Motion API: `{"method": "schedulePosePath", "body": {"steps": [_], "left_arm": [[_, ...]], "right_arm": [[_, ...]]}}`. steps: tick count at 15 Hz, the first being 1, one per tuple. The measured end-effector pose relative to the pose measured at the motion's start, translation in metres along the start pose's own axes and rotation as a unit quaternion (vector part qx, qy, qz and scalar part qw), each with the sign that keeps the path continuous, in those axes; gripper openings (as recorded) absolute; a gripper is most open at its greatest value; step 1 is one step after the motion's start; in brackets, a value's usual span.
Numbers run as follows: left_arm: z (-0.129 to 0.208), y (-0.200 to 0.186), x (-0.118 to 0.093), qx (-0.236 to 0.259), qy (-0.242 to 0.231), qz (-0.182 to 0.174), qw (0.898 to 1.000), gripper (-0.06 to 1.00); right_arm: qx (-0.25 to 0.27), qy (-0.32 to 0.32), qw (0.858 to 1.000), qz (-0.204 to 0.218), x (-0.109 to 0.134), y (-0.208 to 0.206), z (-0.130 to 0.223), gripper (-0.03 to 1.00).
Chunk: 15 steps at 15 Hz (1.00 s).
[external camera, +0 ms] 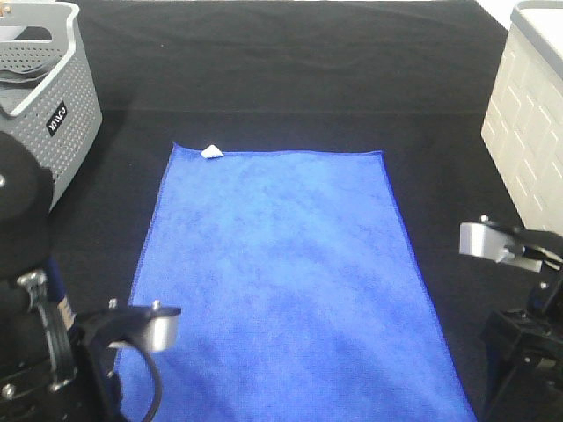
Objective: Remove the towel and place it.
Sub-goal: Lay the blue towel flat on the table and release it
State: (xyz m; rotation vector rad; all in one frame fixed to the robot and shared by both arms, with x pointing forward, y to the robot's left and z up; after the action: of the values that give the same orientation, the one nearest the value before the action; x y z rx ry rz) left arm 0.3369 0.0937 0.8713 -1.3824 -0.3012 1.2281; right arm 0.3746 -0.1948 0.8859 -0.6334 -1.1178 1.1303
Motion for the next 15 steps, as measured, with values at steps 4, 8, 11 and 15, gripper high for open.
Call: {"method": "schedulePosePath", "body": {"steps": [4,8,11,15], "left_arm": [[-0.035,-0.034,-0.003,-0.058,0.051,-0.051,0.996,0.69],[-0.079,-0.111,0.048,-0.167,0.013,-0.105,0.98,0.69],[-0.097,-0.166,0.098,-0.232,-0.009,-0.12,0.965,0.69],[-0.129,-0.202,0.152,-0.281,-0.02,-0.14,0.949,0.69]], "right_arm": [[-0.111,-0.035,0.993,0.016,0.014,-0.043,-0.038,0.65],[-0.182,-0.067,0.98,0.038,0.033,-0.097,-0.096,0.65],[-0.214,-0.083,0.973,0.039,0.049,-0.126,-0.145,0.65],[-0.247,-0.064,0.967,-0.005,0.045,-0.16,-0.223,0.65]]}}
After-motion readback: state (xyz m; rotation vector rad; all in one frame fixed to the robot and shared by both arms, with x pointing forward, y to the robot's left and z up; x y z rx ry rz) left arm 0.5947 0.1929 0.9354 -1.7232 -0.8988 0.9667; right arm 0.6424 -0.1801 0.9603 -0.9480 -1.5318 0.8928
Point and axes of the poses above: a point on each arm's last joint axis where the gripper is mounted, y pointing out along that axis toward the gripper, x along the wrist's bending axis when the last joint is at zero, z = x × y, the point moved 8 cm from there along y, pointing out along that axis toward the gripper, and after that the axes turned 9 degrees about y, right-handed, at the moved point
